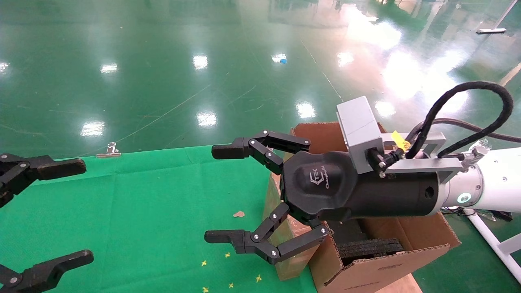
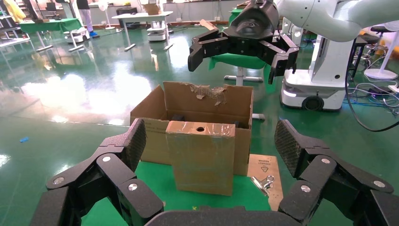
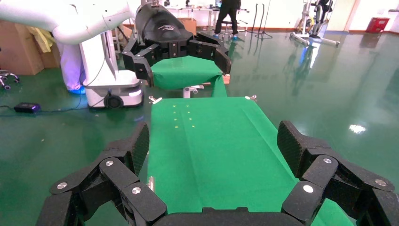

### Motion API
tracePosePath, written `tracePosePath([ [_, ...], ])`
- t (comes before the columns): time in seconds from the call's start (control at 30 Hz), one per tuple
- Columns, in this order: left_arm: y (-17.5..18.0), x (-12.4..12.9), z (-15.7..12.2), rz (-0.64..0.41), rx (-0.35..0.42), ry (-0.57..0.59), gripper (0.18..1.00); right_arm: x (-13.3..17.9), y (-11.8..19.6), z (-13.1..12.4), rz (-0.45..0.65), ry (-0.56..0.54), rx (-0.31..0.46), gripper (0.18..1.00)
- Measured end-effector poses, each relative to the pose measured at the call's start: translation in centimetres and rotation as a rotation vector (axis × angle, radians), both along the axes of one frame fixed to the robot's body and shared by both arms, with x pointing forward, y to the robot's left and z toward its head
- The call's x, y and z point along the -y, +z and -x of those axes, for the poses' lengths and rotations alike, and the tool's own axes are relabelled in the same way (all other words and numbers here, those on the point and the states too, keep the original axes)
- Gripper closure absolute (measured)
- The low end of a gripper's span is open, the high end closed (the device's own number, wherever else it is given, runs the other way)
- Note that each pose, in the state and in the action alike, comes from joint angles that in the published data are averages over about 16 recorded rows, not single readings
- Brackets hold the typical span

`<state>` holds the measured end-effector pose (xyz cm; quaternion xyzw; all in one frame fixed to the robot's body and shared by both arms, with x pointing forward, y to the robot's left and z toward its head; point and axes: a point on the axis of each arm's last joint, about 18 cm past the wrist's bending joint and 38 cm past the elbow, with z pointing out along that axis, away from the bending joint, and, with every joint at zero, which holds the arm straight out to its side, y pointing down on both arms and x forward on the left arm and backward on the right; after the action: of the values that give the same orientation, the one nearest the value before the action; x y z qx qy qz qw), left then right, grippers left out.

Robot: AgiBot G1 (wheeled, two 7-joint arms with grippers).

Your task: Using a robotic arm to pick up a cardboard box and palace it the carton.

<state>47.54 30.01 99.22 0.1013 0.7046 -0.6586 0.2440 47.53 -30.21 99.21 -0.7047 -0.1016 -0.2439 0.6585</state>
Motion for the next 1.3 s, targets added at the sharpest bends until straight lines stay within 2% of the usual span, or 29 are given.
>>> tracePosePath([
  [0.47,0.0,0.0,0.0,0.0,0.0,0.0,0.184,0.0,-0.1,0.0,0.006,-0.002,-0.001,0.178],
  [0.7,0.0,0.0,0.0,0.0,0.0,0.0,0.184,-0.5,-0.6,-0.7,0.073,-0.029,-0.026,0.178],
  [0.9,0.0,0.0,0.0,0.0,0.0,0.0,0.184,-1.5,-1.9,-2.3,0.233,-0.09,-0.084,0.178],
  [1.13,0.0,0.0,0.0,0.0,0.0,0.0,0.184,-3.1,-3.4,-5.5,0.512,-0.21,-0.166,0.178],
  [1.3,0.0,0.0,0.0,0.0,0.0,0.0,0.184,-4.0,-2.7,-7.3,0.707,-0.312,-0.186,0.178],
])
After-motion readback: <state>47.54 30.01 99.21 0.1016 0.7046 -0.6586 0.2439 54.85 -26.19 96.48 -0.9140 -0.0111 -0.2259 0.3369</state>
